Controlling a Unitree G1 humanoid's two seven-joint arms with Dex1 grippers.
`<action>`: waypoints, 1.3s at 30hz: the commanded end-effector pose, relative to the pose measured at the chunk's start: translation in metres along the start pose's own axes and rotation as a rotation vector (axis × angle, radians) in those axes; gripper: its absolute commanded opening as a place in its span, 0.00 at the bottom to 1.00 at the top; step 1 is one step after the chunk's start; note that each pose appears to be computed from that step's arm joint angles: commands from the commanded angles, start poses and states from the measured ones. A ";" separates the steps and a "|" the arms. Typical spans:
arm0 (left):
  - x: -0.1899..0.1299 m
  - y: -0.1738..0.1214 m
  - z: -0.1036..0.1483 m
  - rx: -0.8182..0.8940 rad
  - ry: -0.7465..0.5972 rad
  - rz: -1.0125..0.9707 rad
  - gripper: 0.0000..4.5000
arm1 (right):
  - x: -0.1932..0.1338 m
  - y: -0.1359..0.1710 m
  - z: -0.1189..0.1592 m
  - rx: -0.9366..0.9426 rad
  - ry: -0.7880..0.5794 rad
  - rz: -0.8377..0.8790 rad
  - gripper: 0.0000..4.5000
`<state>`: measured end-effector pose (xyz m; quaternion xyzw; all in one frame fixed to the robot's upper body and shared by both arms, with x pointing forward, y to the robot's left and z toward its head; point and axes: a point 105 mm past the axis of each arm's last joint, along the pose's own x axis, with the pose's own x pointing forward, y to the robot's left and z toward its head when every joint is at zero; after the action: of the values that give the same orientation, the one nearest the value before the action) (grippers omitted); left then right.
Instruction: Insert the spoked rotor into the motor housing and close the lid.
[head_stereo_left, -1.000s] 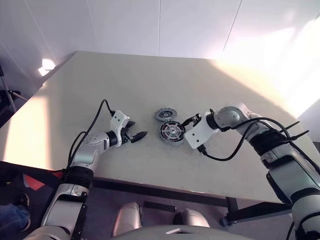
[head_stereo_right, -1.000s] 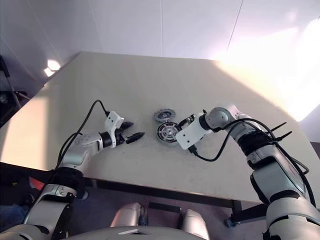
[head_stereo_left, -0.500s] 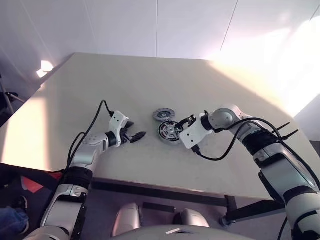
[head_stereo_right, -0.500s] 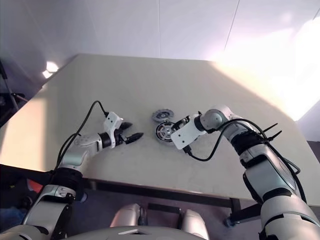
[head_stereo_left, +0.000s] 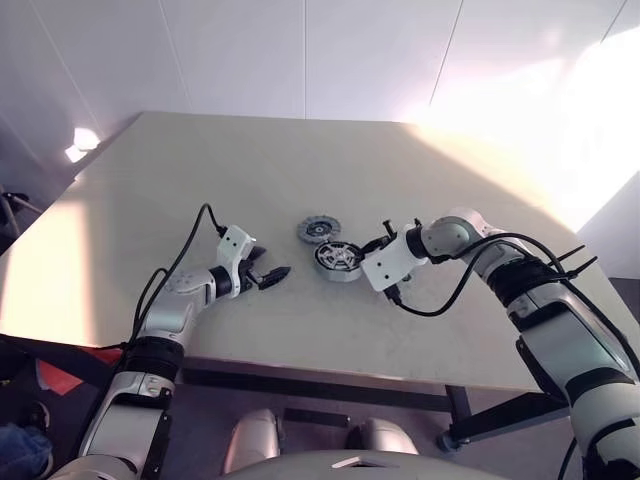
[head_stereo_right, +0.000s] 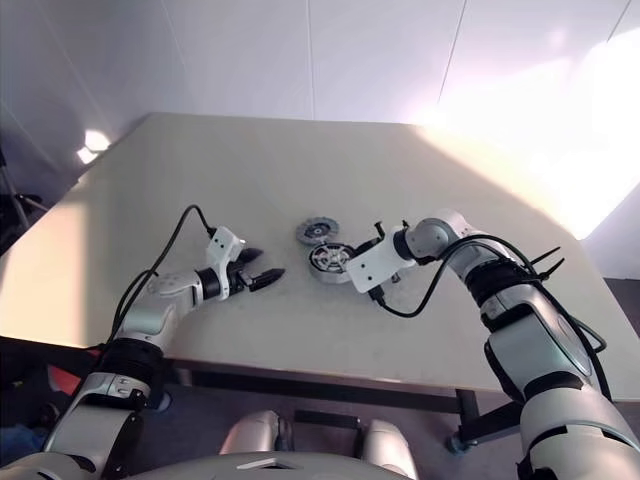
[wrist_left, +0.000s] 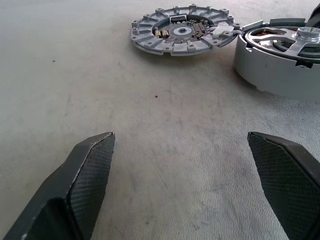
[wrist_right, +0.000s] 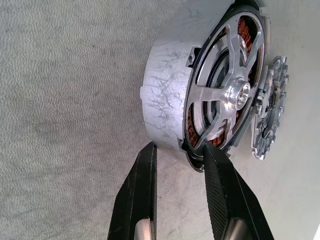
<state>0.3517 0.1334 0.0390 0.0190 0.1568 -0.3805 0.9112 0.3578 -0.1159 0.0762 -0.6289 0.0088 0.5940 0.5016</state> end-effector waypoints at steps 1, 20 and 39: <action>0.002 -0.001 0.008 0.017 -0.023 -0.005 1.00 | 0.005 0.011 0.005 0.008 -0.019 0.052 0.24; 0.001 0.003 0.009 0.015 -0.024 0.007 1.00 | 0.009 0.031 0.028 0.074 -0.084 0.120 0.60; 0.004 0.001 0.009 0.015 -0.030 0.006 1.00 | 0.009 0.041 0.021 -0.059 -0.046 0.255 0.81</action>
<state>0.3544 0.1283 0.0417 0.0164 0.1480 -0.3837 0.9114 0.3319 -0.1059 0.0753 -0.6233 0.0098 0.6389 0.4509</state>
